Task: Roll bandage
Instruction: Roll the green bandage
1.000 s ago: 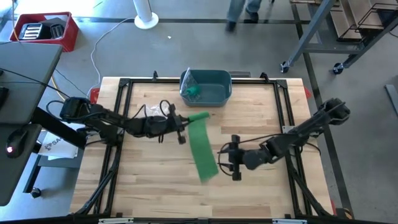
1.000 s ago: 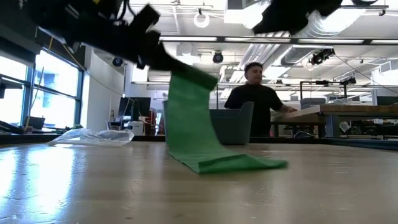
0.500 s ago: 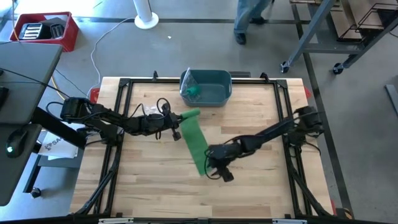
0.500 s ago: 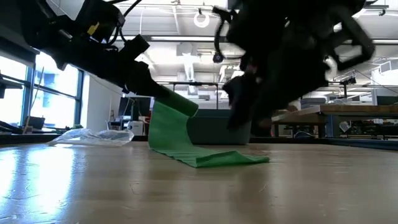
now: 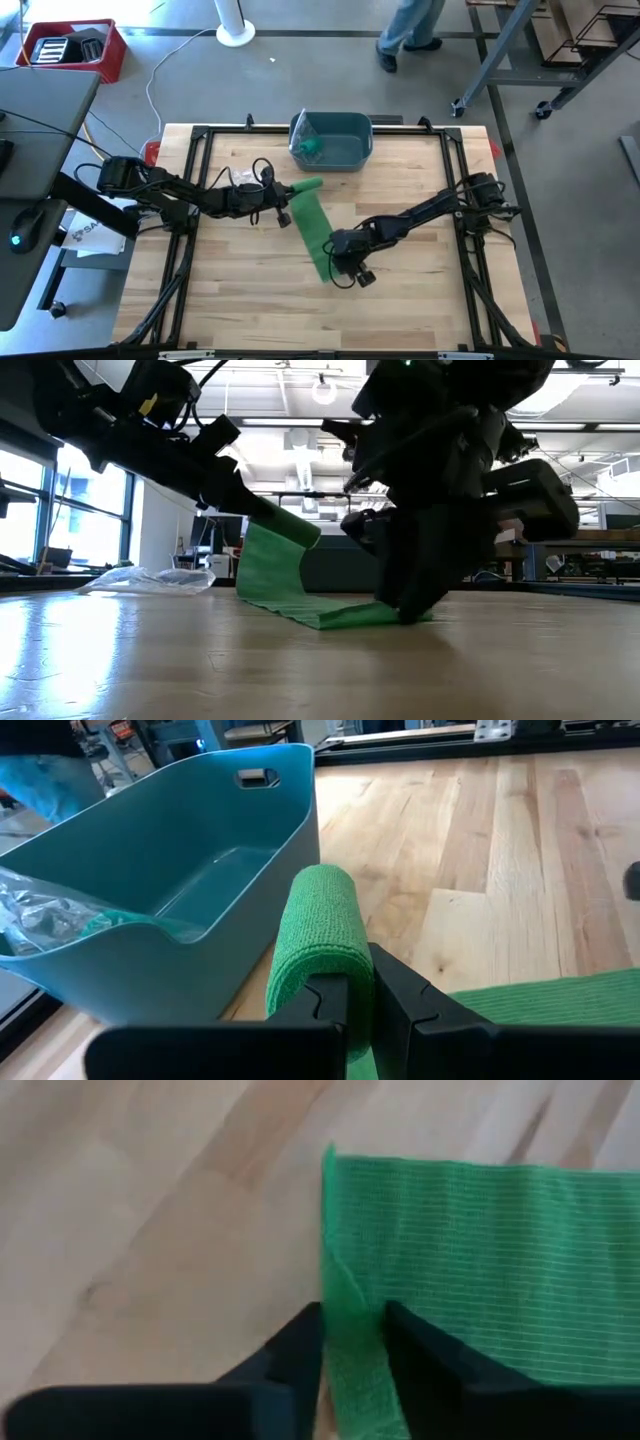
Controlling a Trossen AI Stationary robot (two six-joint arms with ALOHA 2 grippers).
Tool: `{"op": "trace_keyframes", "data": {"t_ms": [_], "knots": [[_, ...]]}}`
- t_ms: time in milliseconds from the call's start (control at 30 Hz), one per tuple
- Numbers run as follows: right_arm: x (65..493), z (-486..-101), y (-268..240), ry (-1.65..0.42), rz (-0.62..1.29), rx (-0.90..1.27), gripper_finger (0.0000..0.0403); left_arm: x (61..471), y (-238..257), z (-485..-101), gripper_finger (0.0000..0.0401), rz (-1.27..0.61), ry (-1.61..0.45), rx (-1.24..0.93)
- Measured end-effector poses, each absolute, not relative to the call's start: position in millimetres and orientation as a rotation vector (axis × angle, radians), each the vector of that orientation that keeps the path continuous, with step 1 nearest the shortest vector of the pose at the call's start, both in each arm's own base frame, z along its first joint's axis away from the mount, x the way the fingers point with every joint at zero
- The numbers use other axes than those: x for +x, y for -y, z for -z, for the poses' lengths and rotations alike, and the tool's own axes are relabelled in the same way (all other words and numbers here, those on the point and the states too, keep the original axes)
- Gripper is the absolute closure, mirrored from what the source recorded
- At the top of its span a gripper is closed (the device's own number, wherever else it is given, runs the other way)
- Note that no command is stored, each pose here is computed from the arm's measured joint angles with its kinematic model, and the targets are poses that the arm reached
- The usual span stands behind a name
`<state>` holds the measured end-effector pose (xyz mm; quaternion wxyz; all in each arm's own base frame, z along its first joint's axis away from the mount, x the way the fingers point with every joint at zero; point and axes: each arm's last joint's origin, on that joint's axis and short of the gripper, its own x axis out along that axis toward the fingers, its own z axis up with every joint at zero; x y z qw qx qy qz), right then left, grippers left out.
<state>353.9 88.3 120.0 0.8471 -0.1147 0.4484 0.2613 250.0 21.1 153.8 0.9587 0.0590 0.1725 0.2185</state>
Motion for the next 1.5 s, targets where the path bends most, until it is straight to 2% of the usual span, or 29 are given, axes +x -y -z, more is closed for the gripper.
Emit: {"op": "trace_keyframes", "data": {"t_ms": [167,233,400,533,867,1133,1300,1500], "knots": [[352.1,-119.7,-92.8,-0.953,-0.537,-0.251,0.0384,249.8,-21.2,-153.6,0.0391,-0.447,-0.352,0.12],[350.5,-119.7,-97.9,-0.965,-0.525,-0.219,0.0395,249.6,-22.0,-153.3,0.0391,-0.462,-0.357,0.123],[334.9,-136.9,-110.7,-1.045,-0.48,-0.12,0.04,247.0,-23.2,-150.8,0.0391,-0.498,-0.368,0.137],[319.3,-173.8,-125.4,-0.981,-0.398,-0.1,0.0401,245.5,-23.4,-149.9,0.0391,-0.512,-0.362,0.139],[258.3,-276.6,-158.0,-0.547,-0.082,-0.199,0.0402,247.8,-13.7,-151.5,0.0391,-0.396,-0.339,0.134],[237.7,-338.6,-151.3,-0.182,-0.01,-0.308,0.0402,248.3,4.6,-152.2,0.0391,-0.332,-0.322,0.122],[231.1,-364.9,-144.3,-0.081,0.059,-0.377,0.0403,248.9,10.4,-151.5,0.0391,-0.33,-0.311,0.115],[229.8,-400.0,-142.9,-0.052,0.079,-0.425,0.0403,255.7,12.5,-142.9,0.0391,-0.321,-0.289,0.109]]}}
